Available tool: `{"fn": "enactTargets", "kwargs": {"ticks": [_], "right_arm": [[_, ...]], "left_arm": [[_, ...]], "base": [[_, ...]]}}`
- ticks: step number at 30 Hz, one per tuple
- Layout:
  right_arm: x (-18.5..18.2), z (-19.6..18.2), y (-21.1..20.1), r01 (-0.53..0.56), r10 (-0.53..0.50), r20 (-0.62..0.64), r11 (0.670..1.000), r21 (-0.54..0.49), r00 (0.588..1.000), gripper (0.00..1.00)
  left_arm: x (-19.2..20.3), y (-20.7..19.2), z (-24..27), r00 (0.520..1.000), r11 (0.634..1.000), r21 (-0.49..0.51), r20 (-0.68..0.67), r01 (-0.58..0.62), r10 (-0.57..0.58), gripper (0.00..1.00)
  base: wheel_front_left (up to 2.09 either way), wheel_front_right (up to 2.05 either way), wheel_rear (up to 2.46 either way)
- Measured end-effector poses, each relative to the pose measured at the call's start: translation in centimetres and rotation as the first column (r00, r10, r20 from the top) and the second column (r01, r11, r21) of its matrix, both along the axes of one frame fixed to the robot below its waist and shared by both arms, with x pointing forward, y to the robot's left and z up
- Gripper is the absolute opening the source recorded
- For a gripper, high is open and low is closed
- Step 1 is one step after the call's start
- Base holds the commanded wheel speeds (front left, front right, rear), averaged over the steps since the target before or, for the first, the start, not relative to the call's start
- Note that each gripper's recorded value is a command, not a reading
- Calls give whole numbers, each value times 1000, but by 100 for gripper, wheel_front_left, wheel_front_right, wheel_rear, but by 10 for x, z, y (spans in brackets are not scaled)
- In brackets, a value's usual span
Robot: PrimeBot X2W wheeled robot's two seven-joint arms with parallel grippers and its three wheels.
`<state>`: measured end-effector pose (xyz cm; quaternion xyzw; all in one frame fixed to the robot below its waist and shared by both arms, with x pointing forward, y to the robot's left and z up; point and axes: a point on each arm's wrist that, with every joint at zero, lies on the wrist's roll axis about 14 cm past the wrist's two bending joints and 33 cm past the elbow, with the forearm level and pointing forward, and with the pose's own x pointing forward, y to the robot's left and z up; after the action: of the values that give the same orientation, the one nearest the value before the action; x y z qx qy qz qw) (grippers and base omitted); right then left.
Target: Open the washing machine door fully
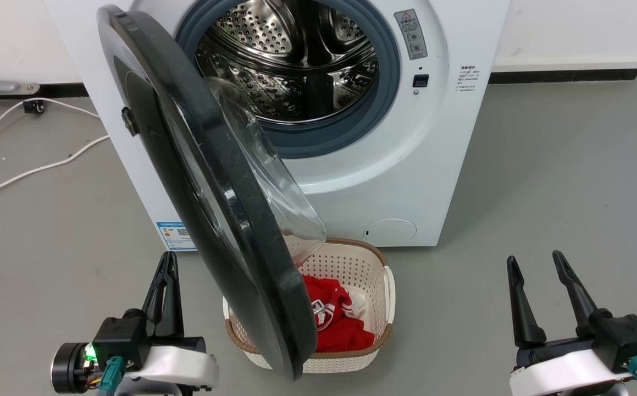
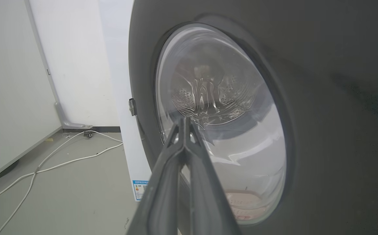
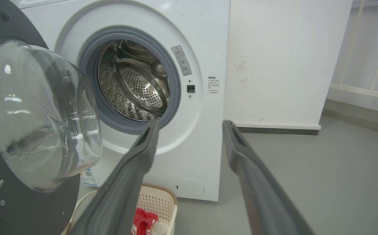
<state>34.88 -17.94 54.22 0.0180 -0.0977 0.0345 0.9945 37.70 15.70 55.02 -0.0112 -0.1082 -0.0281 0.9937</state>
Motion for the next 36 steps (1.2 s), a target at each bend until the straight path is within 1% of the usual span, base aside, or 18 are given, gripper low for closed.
{"fn": "enactTargets", "kwargs": {"ticks": [4, 6, 10, 14, 17, 20, 23, 26, 28, 31, 33, 36], "right_arm": [[1, 0, 0, -1, 1, 0, 1000, 2, 1000, 100], [1, 0, 0, -2, 2, 0, 1000, 8, 1000, 100], [2, 0, 2, -5, 5, 0, 1000, 9, 1000, 100], [2, 0, 3, -10, 10, 1, 1000, 12, 1000, 100], [2, 0, 4, -12, 12, 1, 1000, 15, 1000, 100], [2, -1, 3, -10, 10, -2, 1000, 18, 1000, 100], [1, -1, 2, -8, 8, -4, 1000, 18, 1000, 100], [1, -3, 2, -6, 7, -9, 1000, 23, 1000, 100], [1, -4, 1, -4, 4, -11, 1000, 25, 1000, 100], [0, -5, 0, -2, 2, -16, 1000, 28, 1000, 100], [0, -6, 0, 0, 1, -19, 999, 32, 1000, 100], [0, -7, 0, 1, 0, -22, 999, 35, 1000, 100]], "left_arm": [[0, 0, 2, 1000, 1000, -2, 7, 1, -1, 0], [0, -1, 10, 999, 1000, -8, 32, 5, -5, 0], [0, -2, 49, 989, 1000, -14, 151, 7, -5, 0], [-7, -2, 98, 954, 1000, -15, 301, 2, 3, 0], [-20, -3, 139, 903, 1000, -7, 429, -1, 4, 0], [-38, -10, 182, 829, 1000, 7, 559, 13, -15, 0], [-59, -26, 214, 749, 997, 34, 659, 64, -71, 0], [-77, -47, 233, 680, 987, 67, 718, 143, -147, 0], [-86, -67, 237, 647, 971, 96, 730, 219, -219, 0], [-94, -98, 231, 622, 931, 133, 711, 340, -329, 0], [-97, -119, 216, 626, 894, 142, 666, 426, -404, 0], [-99, -147, 181, 651, 833, 134, 562, 537, -510, 0]], "base": [[0, 0, 0], [0, 0, 0], [0, 0, 0], [0, 0, 0], [0, 0, 0], [0, 0, 0], [0, 0, 0], [0, 0, 0], [0, 0, 0], [0, 0, 0], [0, 0, 0], [0, 0, 0]]}}
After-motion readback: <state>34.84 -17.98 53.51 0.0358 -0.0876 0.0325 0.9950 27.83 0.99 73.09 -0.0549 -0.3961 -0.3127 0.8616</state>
